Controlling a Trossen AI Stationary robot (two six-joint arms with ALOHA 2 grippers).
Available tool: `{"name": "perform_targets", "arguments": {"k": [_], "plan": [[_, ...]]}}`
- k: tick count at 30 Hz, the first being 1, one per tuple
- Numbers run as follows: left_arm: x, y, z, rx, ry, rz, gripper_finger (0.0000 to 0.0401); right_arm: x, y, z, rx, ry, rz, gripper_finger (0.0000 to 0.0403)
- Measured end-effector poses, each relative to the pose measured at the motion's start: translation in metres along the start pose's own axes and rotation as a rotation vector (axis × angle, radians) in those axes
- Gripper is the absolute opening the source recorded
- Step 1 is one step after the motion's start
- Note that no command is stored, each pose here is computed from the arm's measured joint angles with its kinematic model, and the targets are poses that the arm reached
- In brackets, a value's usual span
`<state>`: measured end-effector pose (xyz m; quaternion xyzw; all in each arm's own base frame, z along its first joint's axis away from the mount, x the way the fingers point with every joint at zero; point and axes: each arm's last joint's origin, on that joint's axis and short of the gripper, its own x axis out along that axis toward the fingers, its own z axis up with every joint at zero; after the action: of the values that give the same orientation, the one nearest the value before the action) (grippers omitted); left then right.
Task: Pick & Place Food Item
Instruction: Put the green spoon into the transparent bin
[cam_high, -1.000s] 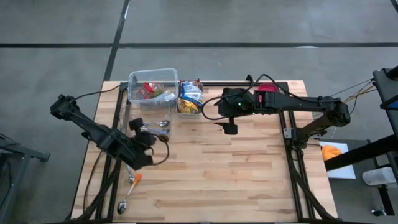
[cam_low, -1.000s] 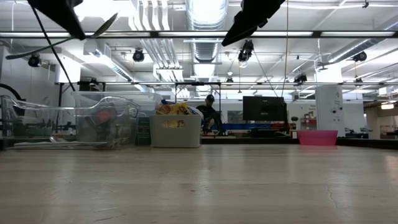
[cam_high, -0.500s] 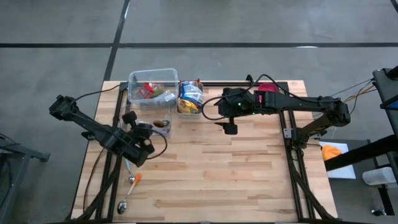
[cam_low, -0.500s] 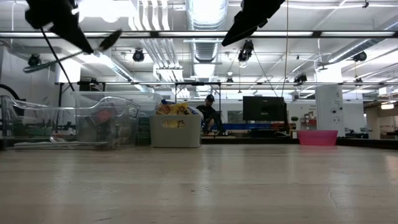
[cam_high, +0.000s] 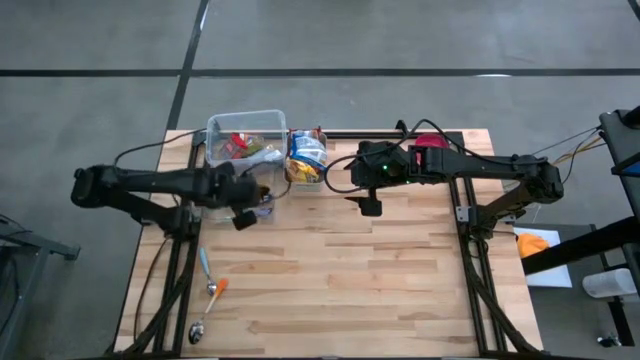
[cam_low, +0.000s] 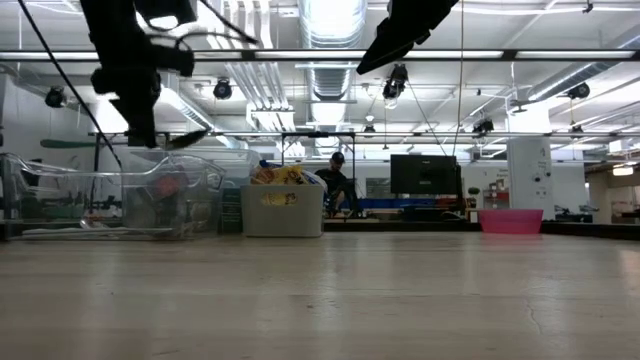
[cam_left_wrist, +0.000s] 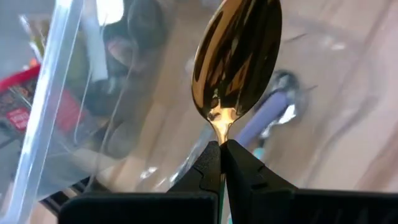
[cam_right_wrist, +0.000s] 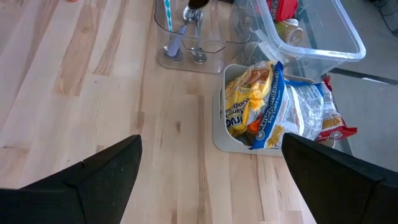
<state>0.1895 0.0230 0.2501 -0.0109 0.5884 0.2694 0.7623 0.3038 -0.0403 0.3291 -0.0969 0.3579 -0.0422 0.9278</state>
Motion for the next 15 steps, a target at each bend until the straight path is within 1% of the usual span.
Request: {"name": "perform_targets", "arguments": {"k": [2, 4, 6, 8, 10, 13, 15], "plan": [[0.010, 0.010, -0.001, 0.007, 0.038, 0.011, 0.0003, 0.000, 0.000, 0.000, 0.000, 0.000, 0.000, 0.0384], [0.022, 0.017, -0.004, -0.013, 0.057, 0.035, 0.0003, 0.000, 0.000, 0.000, -0.001, 0.000, 0.000, 0.0384], [0.035, 0.022, -0.005, -0.034, 0.055, 0.047, 0.0003, 0.000, 0.000, 0.000, 0.000, 0.000, 0.000, 0.0384], [0.046, 0.024, -0.010, -0.017, 0.065, 0.046, 0.0003, 0.000, 0.000, 0.000, 0.000, 0.000, 0.000, 0.0384], [0.048, 0.027, -0.008, -0.020, 0.063, 0.009, 0.0003, 0.000, 0.000, 0.000, 0.000, 0.000, 0.000, 0.0384], [0.047, 0.028, -0.005, -0.071, 0.054, -0.073, 0.0003, 0.000, 0.000, 0.000, -0.001, -0.001, 0.000, 0.0384], [0.045, 0.027, -0.004, -0.080, 0.051, -0.104, 0.0003, 0.000, 0.000, 0.000, 0.000, 0.000, 0.000, 0.0384]]}}
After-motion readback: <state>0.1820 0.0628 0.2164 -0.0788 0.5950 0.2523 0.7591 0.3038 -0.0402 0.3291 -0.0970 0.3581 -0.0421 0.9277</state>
